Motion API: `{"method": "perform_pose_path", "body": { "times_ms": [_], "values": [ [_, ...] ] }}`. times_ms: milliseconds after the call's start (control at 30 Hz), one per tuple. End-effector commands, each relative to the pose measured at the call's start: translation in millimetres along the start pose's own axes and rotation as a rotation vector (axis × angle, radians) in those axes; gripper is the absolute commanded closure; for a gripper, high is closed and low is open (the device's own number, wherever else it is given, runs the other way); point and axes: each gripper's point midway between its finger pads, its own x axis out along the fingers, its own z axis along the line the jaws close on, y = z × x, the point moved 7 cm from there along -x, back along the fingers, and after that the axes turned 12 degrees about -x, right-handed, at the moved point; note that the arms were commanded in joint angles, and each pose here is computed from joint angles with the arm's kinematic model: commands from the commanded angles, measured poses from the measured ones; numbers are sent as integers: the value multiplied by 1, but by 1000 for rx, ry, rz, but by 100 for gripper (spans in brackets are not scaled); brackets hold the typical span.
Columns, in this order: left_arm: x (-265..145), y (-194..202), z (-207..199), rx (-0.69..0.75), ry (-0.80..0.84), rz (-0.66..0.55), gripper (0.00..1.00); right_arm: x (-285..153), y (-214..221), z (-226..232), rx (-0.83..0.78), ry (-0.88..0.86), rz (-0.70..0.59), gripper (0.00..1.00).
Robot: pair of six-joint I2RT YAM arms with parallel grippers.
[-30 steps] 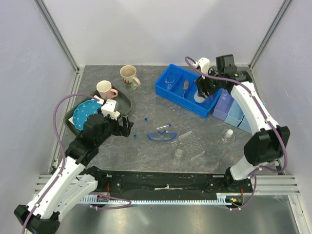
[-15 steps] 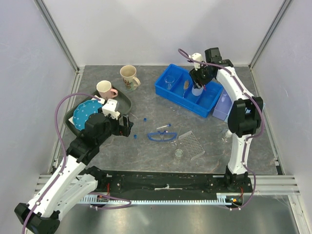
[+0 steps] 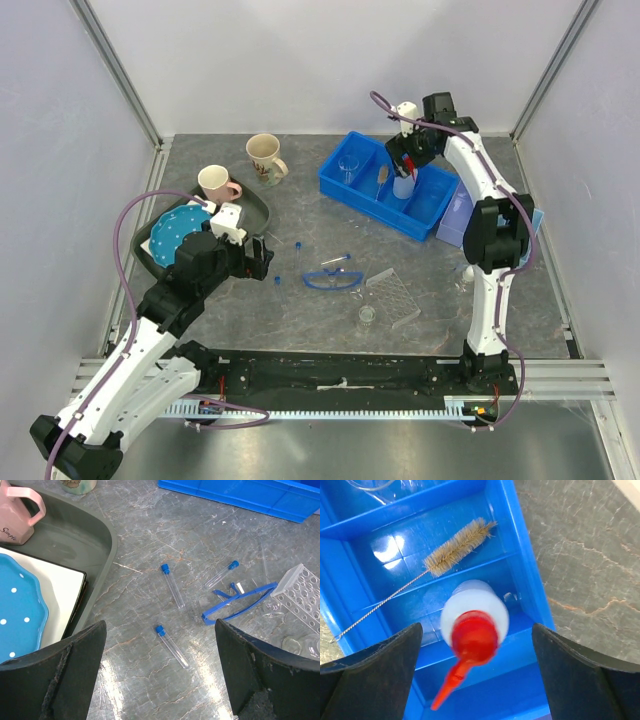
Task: Organize the chemistry lab equipment
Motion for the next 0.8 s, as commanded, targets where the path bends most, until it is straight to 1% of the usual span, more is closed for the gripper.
{"method": "perform_pose_path", "body": {
  "times_ms": [0, 67, 100, 167, 200, 233, 267, 300, 333, 367, 400, 433, 467, 533, 567, 633, 667, 700, 767],
  "values": [
    [-2, -3, 1, 38, 5, -21, 5, -49, -37, -12, -15, 79, -128, 2],
    [-4, -4, -1, 37, 22, -27, 5, -66, -43, -9, -16, 84, -153, 2],
    [-4, -5, -2, 37, 33, -32, 5, -88, -51, -7, -27, 98, -194, 2],
    [-7, -6, -5, 38, 70, -45, 5, -106, -52, 1, -32, 91, -218, 2],
    [-8, -6, -6, 38, 76, -49, 5, -132, -59, 8, -51, 96, -271, 2],
    [-9, -6, -9, 41, 103, -46, 5, -144, -60, 12, -59, 100, -292, 2],
    [-10, -6, -10, 42, 114, -54, 5, -162, -57, 23, -68, 101, -318, 2],
    [-11, -6, -12, 43, 133, -54, 5, -171, -55, 29, -70, 101, -337, 2],
    [-11, -6, -12, 45, 140, -56, 5, -179, -57, 32, -75, 113, -384, 2],
    [-12, -7, -13, 46, 149, -61, 5, -188, -44, 48, -43, 107, -398, 2],
    [-13, -8, -15, 46, 160, -67, 5, -193, -40, 56, -20, 101, -424, 2],
    [-13, -7, -15, 46, 166, -68, 5, -195, -40, 63, -8, 97, -485, 2],
    [-14, -8, -16, 47, 179, -73, 5, -193, -21, 84, 47, 51, -484, 2],
    [-15, -7, -20, 50, 216, -70, 5, -191, -8, 107, 4, -63, -527, 2],
    [-15, -7, -21, 50, 228, -71, 5, -188, 4, 129, -11, -175, -550, 2],
    [-15, -6, -24, 53, 259, -63, 5, -184, 18, 144, -35, -239, -556, 2],
    [-15, -5, -25, 53, 268, -58, 5, -181, 31, 155, -44, -262, -549, 2],
    [-14, -4, -26, 57, 280, -53, 5, -179, 38, 157, -77, -253, -543, 2],
    [-12, -3, -27, 57, 284, -37, 6, -174, 56, 163, -86, -209, -503, 2]
  ]
}}
